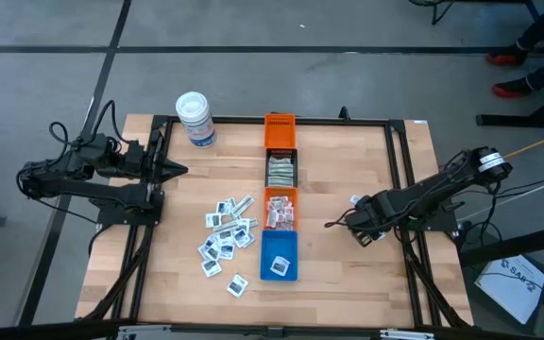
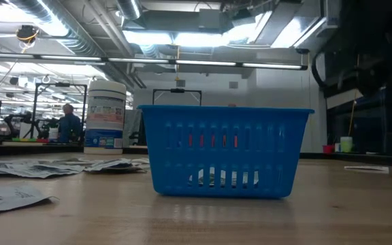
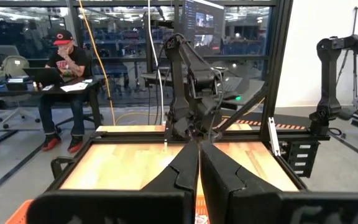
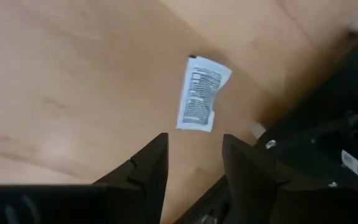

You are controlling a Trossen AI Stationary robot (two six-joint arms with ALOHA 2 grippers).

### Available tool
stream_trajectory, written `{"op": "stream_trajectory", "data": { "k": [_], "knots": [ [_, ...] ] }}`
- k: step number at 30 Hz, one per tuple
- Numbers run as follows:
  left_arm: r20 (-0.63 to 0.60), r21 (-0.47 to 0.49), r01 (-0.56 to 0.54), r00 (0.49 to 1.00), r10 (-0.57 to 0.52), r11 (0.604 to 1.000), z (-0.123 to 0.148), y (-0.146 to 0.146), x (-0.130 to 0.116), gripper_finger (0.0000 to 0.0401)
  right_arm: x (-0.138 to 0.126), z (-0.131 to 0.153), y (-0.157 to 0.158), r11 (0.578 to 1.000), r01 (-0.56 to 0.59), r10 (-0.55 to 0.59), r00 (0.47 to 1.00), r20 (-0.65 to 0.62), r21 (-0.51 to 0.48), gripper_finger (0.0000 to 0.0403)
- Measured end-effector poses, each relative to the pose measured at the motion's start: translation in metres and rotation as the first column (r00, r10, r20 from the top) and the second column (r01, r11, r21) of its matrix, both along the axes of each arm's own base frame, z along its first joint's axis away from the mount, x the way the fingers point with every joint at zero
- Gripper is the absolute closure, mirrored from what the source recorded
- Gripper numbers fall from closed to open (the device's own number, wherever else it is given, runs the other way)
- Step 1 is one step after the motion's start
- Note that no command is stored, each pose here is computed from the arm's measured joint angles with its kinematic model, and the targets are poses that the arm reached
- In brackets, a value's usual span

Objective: Pick & Place First Aid Supplies
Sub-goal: Put the orange ointment pack into the bottom orange bin

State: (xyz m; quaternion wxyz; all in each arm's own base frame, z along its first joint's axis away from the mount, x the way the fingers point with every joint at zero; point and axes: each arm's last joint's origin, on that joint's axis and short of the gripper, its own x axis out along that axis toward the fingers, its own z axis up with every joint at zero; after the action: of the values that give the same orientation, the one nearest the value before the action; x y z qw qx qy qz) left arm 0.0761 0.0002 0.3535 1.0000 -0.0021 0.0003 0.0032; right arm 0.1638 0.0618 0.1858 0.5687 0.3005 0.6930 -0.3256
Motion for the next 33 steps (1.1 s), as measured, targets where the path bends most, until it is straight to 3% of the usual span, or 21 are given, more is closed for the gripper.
{"op": "stream_trajectory", "data": {
  "k": [5, 13, 24, 33],
  "knots": [
    [0.0, 0.0, 0.0, 1.0, 0.0, 1.0, 0.0, 0.0, 0.0, 0.0388, -0.009, -0.019, -0.004, 1.0, 0.025, -0.025, 0.999, -0.024, -0.015, 0.0251],
    [0.0, 0.0, 0.0, 1.0, 0.0, 1.0, 0.0, 0.0, 0.0, 0.039, -0.013, -0.045, -0.009, 0.998, 0.069, -0.069, 0.997, 0.043, 0.006, 0.0251],
    [0.0, 0.0, 0.0, 1.0, 0.0, 1.0, 0.0, 0.0, 0.0, 0.039, -0.015, -0.054, -0.016, 0.996, 0.083, -0.084, 0.995, 0.056, 0.014, 0.0253],
    [0.0, 0.0, 0.0, 1.0, 0.0, 1.0, 0.0, 0.0, 0.0, 0.0391, -0.009, -0.055, -0.015, 0.996, 0.085, -0.089, 0.989, 0.116, 0.037, 0.0327]
  ]
}}
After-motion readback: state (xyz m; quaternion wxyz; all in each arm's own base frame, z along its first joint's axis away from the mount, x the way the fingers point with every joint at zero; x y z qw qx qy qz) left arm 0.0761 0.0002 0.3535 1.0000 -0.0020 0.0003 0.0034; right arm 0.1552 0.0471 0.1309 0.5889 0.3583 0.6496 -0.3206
